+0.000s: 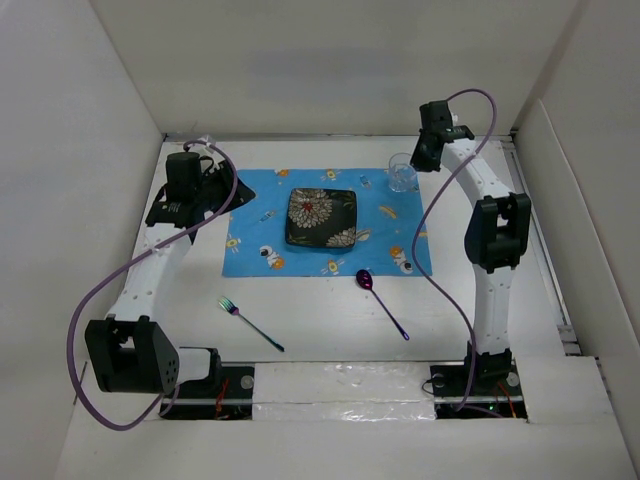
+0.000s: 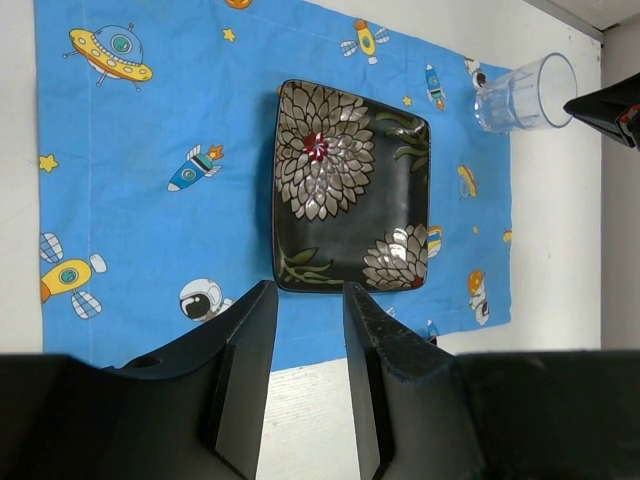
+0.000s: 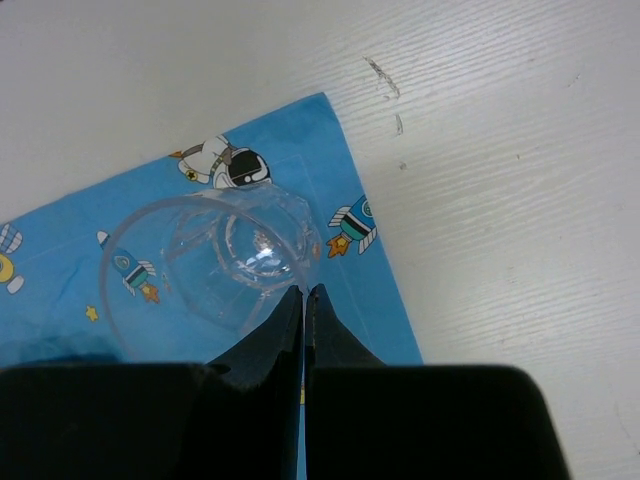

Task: Set the dinner table for one person

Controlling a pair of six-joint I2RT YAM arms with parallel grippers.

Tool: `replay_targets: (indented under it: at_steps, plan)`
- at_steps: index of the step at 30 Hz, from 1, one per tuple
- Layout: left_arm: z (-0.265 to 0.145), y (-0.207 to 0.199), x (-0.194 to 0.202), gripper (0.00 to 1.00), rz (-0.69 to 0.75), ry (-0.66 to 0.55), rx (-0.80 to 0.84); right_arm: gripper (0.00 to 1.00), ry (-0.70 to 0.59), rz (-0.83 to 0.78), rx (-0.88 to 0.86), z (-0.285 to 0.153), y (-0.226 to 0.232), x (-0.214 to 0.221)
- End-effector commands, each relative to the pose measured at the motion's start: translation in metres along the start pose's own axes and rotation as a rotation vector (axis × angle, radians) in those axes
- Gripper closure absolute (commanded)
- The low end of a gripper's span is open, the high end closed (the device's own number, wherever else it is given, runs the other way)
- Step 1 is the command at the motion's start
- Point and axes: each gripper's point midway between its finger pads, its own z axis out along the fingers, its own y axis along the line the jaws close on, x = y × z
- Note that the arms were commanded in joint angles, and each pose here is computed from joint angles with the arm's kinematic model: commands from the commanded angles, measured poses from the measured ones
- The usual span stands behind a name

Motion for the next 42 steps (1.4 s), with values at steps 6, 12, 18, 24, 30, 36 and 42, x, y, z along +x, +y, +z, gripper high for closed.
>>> replay_targets:
  at_steps: [6,12,18,24,30,36,42]
  plan:
    - [-0.005,-0.004,-0.006,0.68,0.013,-0.035,0.017,0.91,-0.065,0.007,0.013,-0.01,-0.003,-0.018]
    - [-0.003,-0.002,-0.006,0.66,0.01,-0.032,0.012,0.77,-0.066,0.014,-0.024,-0.017,0.001,-0.026]
    - [-0.005,-0.006,-0.01,0.66,0.014,-0.04,0.018,0.62,-0.08,0.036,-0.022,-0.034,-0.005,-0.035]
    - [-0.006,-0.023,-0.021,0.66,-0.007,-0.049,0.083,0.58,-0.176,0.119,-0.024,-0.088,-0.025,-0.067]
    - [-0.007,-0.035,-0.032,0.66,-0.011,-0.064,0.12,0.5,-0.187,0.136,-0.144,-0.134,-0.029,-0.047]
    - [-0.006,-0.031,-0.026,1.0,0.009,-0.041,0.116,1.0,-0.028,-0.044,-0.367,-0.16,0.012,0.068]
    - [-0.011,-0.035,-0.034,1.0,0.04,-0.061,0.114,1.0,0.123,-0.189,-0.422,-0.186,0.021,0.182]
